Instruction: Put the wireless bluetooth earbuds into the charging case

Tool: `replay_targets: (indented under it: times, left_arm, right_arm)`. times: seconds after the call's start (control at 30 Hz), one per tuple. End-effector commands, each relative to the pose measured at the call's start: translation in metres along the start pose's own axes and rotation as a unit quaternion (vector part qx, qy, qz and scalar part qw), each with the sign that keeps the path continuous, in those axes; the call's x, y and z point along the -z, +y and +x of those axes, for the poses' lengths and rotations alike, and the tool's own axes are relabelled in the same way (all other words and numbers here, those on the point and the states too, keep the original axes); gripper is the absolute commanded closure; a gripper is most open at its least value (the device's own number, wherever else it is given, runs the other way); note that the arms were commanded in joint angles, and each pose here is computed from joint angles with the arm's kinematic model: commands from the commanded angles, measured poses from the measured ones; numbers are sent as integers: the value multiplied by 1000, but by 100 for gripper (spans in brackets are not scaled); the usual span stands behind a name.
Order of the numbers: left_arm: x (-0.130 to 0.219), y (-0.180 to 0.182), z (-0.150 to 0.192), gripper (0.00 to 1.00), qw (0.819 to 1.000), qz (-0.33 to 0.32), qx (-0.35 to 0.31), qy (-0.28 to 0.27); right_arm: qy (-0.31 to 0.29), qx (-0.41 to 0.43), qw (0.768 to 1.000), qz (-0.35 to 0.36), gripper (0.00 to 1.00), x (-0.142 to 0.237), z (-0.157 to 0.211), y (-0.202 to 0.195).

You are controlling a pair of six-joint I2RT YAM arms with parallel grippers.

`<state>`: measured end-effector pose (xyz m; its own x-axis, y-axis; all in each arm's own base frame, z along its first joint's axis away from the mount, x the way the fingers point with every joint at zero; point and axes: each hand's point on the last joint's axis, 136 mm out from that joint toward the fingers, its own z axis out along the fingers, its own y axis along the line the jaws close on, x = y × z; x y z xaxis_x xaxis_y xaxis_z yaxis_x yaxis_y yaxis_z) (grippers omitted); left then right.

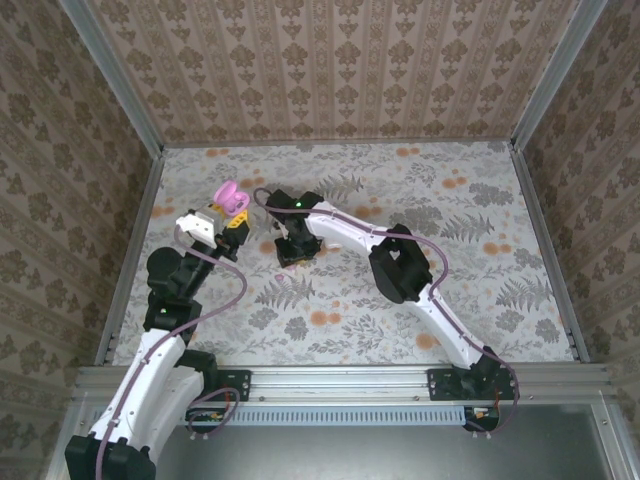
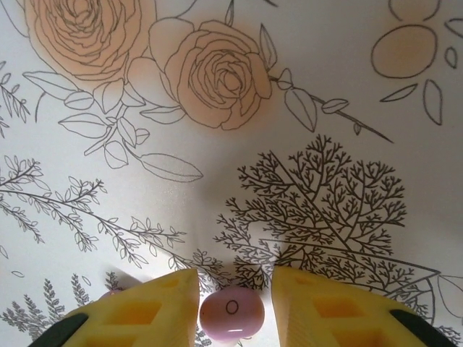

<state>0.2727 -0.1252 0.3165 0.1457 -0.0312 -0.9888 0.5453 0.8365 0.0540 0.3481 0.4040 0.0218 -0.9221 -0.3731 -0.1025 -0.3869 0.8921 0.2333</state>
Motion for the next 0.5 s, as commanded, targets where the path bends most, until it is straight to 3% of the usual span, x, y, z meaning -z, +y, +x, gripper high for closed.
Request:
replay_targets:
  times: [0.0, 0.47]
  left_arm:
    - [2, -3, -8, 60, 1000, 9, 3, -14]
    - [1, -6, -10, 60, 1000, 17, 5, -13]
  right_arm:
    - [42, 8, 998, 40, 64, -12, 20, -13]
    - [21, -25, 994, 100, 67, 11, 42, -48]
